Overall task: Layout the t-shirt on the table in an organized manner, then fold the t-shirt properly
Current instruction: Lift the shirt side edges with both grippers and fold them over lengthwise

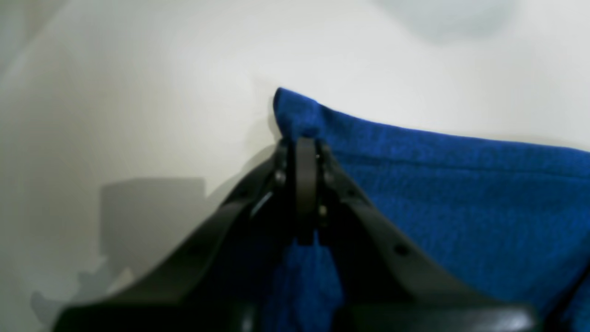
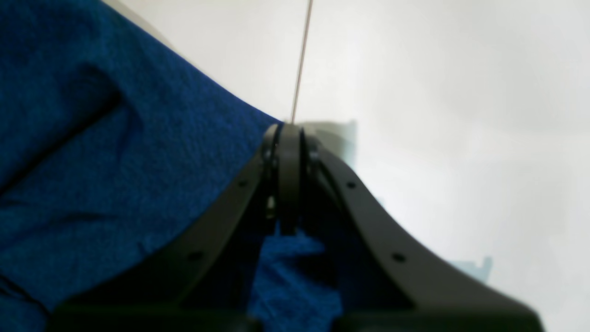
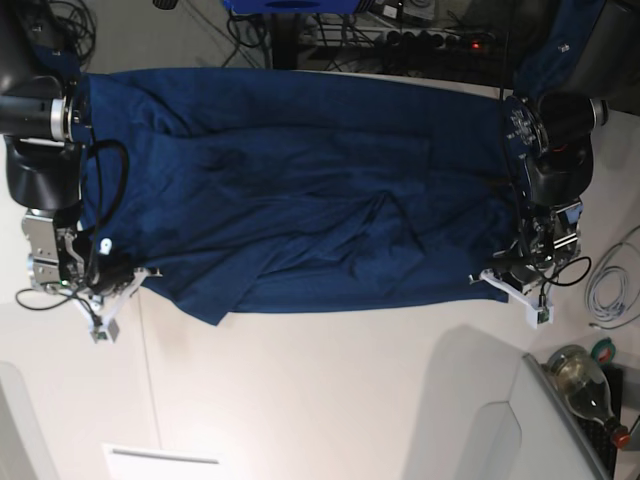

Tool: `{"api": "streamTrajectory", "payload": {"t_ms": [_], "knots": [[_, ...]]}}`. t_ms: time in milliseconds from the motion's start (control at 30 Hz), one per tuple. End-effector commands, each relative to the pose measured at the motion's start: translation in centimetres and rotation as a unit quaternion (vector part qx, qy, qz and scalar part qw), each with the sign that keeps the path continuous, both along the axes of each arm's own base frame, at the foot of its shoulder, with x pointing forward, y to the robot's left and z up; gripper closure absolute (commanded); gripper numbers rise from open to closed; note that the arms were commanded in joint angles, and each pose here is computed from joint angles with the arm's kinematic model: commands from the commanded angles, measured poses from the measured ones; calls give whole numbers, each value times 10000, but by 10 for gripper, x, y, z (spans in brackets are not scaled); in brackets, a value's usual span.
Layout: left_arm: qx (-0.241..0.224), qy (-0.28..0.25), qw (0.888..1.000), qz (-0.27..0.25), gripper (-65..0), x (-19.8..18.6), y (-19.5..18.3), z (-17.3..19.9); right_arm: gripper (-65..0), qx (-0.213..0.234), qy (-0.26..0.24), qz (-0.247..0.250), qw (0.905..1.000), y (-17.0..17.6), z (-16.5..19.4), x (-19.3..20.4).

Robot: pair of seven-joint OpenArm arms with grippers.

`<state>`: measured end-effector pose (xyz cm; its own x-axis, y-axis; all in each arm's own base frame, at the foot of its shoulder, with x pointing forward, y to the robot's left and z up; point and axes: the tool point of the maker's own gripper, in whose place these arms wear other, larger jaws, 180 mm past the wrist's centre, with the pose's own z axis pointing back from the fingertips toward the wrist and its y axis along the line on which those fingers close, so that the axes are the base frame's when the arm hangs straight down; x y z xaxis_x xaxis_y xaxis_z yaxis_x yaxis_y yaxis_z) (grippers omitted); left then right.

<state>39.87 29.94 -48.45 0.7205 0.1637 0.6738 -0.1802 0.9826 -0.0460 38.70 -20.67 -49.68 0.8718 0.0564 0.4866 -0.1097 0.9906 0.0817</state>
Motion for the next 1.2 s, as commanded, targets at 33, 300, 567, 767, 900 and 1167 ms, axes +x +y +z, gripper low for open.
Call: {"api": "streamTrajectory", "payload": {"t_ms": [33,300,567,767,900,1167], "knots": [[-15,-22,10000,-62,0,12,-1,10,-6,-184,-32,14,9998,-11,8,7],[205,-614,9979,-90,0,50,7,57,-6,-266,-404,56,9988,-13,29,25],[652,-1009,9912,-559,0,75,-3,92,-6,-339,-746,99,9966,-13,50,41],[748,-1295,9869,-597,0,84,-6,112,-6,-379,-878,126,9953,-13,57,44],[752,-1076,9893,-637,0,76,-11,105,-6,-379,-802,130,9960,-13,50,37],[1024,-1146,9846,-829,0,41,-24,102,-6,-472,-1154,240,9919,-11,53,21]]}}
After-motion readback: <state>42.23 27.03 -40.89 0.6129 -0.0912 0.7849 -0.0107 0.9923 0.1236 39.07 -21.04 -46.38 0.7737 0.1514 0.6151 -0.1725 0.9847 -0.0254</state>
